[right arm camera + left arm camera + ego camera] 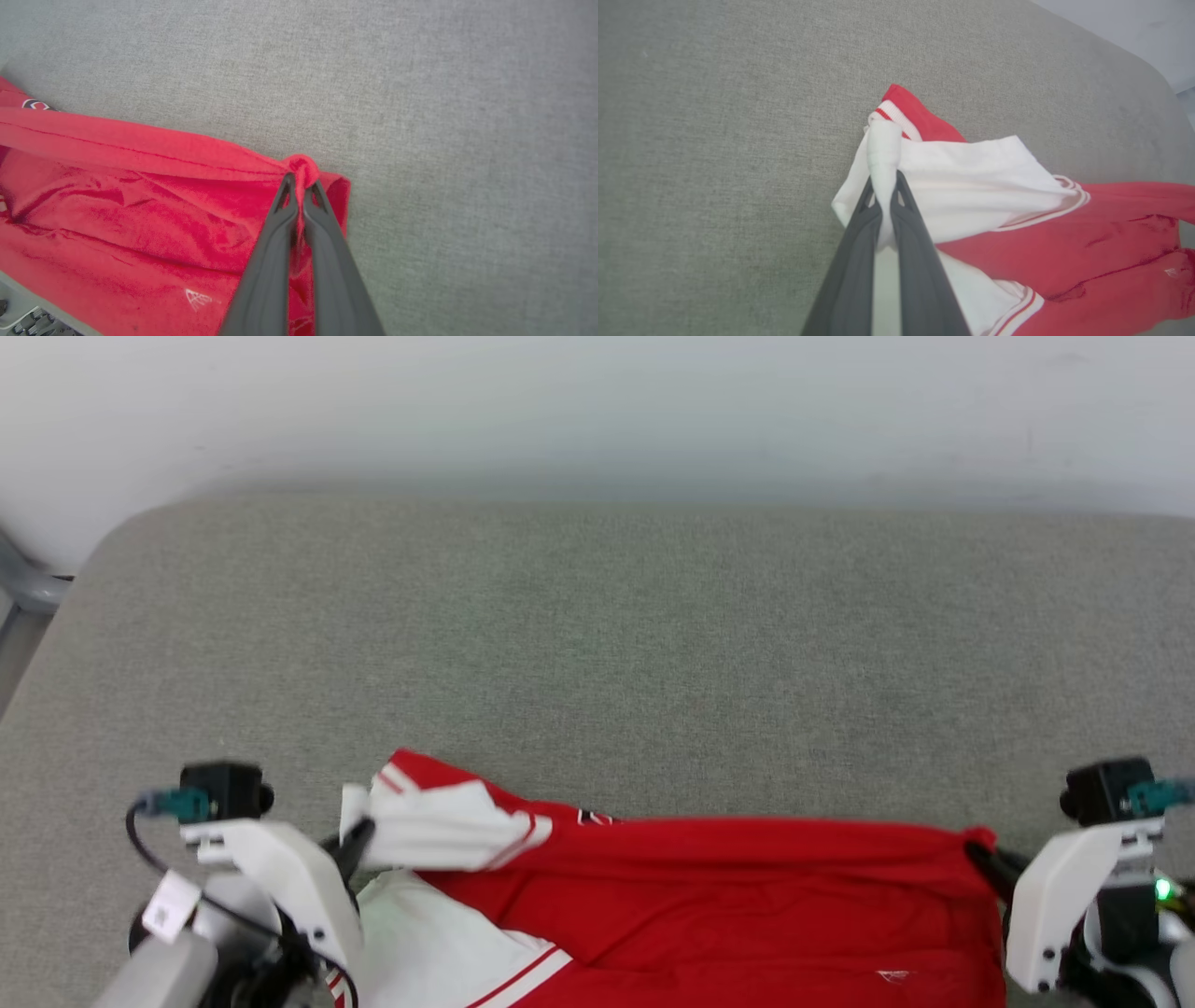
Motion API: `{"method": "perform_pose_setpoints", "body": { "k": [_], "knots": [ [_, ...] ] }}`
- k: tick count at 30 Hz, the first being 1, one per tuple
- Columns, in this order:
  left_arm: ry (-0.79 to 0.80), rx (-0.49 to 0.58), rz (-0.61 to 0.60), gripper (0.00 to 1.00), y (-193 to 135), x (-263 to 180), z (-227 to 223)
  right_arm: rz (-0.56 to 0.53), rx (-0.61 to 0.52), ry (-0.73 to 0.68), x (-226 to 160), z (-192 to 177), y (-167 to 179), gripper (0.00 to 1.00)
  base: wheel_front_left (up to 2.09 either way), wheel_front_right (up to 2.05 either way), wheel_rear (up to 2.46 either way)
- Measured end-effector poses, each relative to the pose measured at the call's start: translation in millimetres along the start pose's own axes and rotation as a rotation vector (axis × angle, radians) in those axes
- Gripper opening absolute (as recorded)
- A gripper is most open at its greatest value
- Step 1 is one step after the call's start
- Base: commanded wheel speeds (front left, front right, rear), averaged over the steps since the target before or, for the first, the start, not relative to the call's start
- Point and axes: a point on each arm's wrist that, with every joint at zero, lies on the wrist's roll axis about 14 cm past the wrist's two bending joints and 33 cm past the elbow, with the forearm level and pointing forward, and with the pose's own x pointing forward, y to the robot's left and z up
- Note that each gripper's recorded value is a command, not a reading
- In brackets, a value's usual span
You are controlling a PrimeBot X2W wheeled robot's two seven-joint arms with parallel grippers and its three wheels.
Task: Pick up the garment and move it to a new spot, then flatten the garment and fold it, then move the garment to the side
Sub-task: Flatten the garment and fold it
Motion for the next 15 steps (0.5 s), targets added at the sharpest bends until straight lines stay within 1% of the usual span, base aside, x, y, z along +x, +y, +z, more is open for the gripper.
{"method": "perform_pose_setpoints", "body": {
  "k": [5, 8, 10, 11, 12, 13, 14, 15],
  "knots": [
    [0.045, -0.104, 0.031, 0.0, 4, -21, -46, -0.011, 0.074, 0.02, -12, -32, 2, 0.0, 0.0, 0.0, 0.0],
    [0.08, -0.163, 0.035, 0.0, 1, -25, -69, -0.03, 0.113, 0.048, -16, -53, 0, 0.0, 0.0, 0.0, 0.0],
    [0.106, -0.183, 0.042, 0.0, 2, -26, -82, -0.035, 0.137, 0.058, -19, -64, 1, 0.0, 0.0, 0.0, 0.0],
    [0.108, -0.187, 0.048, 0.0, 3, -27, -86, -0.039, 0.15, 0.065, -20, -70, 1, 0.13, 0.0, 0.0, 0.0],
    [0.104, -0.196, 0.053, 0.0, 4, -26, -88, -0.04, 0.164, 0.072, -21, -75, 2, 0.35, 0.0, 0.0, 0.0],
    [0.107, -0.203, 0.048, 0.27, 3, -26, -91, -0.038, 0.177, 0.08, -21, -80, 5, 0.52, 0.0, 0.0, 0.0],
    [0.1, -0.204, 0.047, 0.58, 3, -25, -92, -0.036, 0.19, 0.08, -21, -83, 7, 1.0, 0.0, 0.0, 0.0],
    [0.085, -0.203, 0.049, 1.0, 3, -25, -91, -0.035, 0.194, 0.082, -22, -86, 8, 1.0, 0.0, 0.0, 0.0]
  ]
}}
